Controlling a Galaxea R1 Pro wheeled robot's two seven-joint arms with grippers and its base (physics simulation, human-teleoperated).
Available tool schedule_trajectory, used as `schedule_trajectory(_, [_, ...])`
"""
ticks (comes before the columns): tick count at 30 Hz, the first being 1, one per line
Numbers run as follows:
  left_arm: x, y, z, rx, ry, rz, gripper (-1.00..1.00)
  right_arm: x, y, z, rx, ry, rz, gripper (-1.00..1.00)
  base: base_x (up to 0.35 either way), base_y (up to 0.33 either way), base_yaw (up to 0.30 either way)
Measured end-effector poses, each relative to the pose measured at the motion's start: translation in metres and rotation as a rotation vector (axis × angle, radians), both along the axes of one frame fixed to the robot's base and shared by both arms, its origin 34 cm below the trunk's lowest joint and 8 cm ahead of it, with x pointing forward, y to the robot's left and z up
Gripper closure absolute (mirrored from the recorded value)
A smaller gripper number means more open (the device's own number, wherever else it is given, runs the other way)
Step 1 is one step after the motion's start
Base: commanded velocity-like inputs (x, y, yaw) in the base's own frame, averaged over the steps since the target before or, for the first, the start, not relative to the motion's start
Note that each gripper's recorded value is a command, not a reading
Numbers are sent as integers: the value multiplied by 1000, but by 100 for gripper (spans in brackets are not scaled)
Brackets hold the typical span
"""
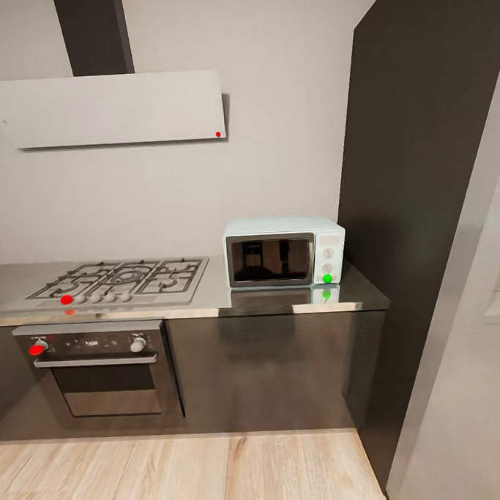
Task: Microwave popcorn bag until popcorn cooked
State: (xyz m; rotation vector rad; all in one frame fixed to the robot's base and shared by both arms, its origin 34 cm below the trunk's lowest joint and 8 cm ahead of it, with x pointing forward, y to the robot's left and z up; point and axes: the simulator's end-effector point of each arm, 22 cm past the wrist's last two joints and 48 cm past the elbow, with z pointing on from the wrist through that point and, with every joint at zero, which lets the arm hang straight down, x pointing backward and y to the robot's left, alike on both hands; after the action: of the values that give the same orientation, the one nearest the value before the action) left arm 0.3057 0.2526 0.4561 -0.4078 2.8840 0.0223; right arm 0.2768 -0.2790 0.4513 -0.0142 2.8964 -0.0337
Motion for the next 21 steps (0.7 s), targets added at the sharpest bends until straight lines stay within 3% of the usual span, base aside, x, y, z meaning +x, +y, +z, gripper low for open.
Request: schedule_trajectory(21, [0,0,0,0,0,0,-100,0,0,0,0,0,0,100,0,0,0])
